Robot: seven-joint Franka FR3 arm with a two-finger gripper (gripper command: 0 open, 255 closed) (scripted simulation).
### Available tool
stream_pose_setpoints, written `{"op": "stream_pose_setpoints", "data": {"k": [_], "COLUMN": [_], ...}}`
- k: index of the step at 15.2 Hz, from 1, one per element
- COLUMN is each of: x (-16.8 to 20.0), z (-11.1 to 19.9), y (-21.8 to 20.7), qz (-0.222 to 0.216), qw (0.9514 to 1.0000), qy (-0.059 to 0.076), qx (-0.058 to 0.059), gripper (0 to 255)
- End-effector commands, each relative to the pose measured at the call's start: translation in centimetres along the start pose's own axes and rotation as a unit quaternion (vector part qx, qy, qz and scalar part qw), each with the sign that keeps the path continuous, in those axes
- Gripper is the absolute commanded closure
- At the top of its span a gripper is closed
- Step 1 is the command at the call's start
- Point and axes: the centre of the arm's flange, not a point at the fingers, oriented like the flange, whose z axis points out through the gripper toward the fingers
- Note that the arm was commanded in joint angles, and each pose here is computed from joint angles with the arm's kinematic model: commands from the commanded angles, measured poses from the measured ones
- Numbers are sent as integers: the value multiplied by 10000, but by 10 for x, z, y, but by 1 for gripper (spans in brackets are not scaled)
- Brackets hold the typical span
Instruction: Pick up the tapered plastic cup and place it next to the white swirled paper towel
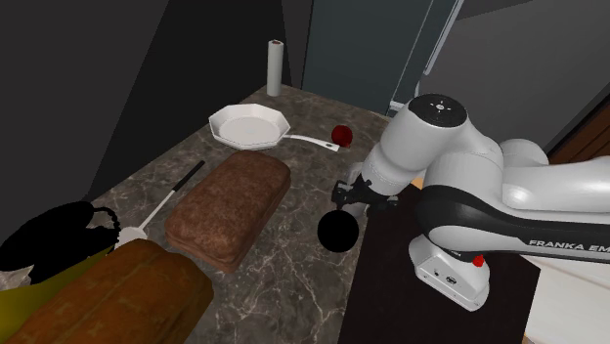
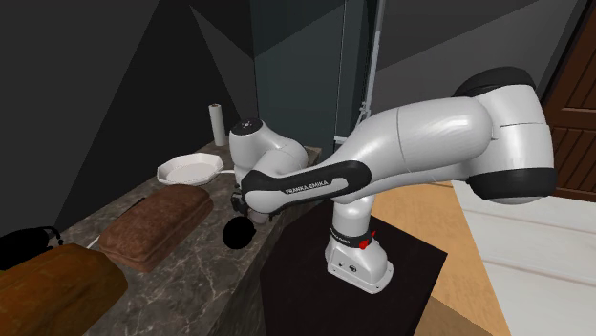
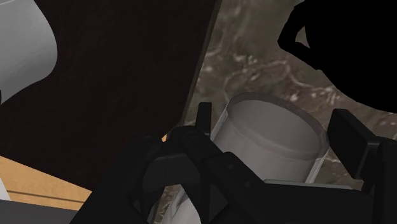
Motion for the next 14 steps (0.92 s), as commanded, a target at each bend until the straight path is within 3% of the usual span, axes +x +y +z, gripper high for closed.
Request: {"op": "stream_pose_setpoints", "data": {"k": [1, 6, 14], "x": [0, 0, 11], "z": [0, 0, -41], "y": [0, 0, -2], "qz": [0, 0, 0], "qw": [10000, 10000, 10000], "qy": [0, 0, 0], "qx": [0, 0, 0], "gripper": [255, 255, 255]}}
